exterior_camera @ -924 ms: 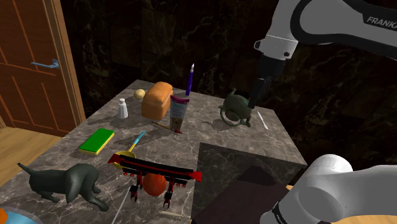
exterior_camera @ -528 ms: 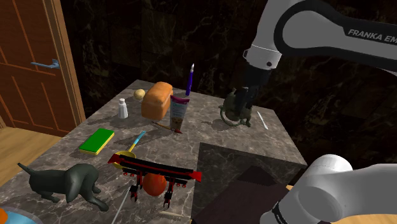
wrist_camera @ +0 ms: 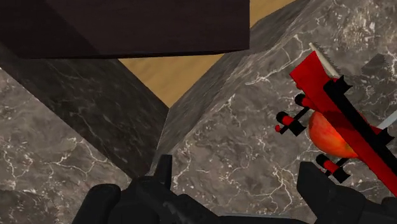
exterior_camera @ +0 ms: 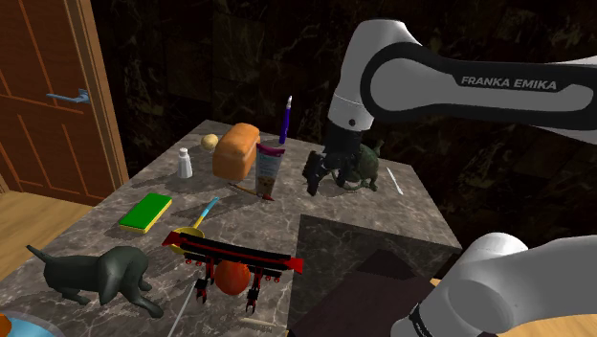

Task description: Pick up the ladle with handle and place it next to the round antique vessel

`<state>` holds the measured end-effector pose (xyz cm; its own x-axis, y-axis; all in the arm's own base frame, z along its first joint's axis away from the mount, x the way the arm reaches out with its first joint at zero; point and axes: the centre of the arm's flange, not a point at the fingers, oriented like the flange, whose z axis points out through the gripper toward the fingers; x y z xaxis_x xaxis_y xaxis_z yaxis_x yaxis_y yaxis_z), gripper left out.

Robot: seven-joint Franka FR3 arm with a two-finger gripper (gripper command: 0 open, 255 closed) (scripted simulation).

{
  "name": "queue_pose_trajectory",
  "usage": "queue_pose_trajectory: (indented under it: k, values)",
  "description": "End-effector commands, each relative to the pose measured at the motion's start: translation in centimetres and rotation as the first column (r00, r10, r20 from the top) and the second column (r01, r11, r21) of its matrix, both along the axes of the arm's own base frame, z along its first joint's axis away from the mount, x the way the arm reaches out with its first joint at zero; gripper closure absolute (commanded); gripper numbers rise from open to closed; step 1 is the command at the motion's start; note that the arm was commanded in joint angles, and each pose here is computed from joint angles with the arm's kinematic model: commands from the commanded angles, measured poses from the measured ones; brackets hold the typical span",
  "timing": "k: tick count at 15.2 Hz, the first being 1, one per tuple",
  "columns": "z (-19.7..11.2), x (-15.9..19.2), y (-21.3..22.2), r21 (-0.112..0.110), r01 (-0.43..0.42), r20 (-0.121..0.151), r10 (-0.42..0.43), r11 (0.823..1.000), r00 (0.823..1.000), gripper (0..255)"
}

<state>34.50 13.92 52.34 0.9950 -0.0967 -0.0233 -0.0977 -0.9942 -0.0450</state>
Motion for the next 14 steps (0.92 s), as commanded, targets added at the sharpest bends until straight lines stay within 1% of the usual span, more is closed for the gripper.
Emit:
queue_pose_trajectory:
  k: [1,4,7,10,14]
  values:
    - [-1.6,1.3,1.6,0.010,0.056,0.001,-0.056,0.998,0.998,0]
    - [-3.9,3.1,4.0,0.024,0.133,-0.001,-0.133,0.991,0.991,0]
    - [-6.0,5.2,6.3,0.037,0.209,-0.003,-0.209,0.977,0.978,0]
    - [-8.2,7.4,8.5,0.050,0.284,-0.007,-0.284,0.958,0.959,0]
    - [-11.0,10.6,11.2,0.067,0.381,-0.013,-0.381,0.922,0.925,0]
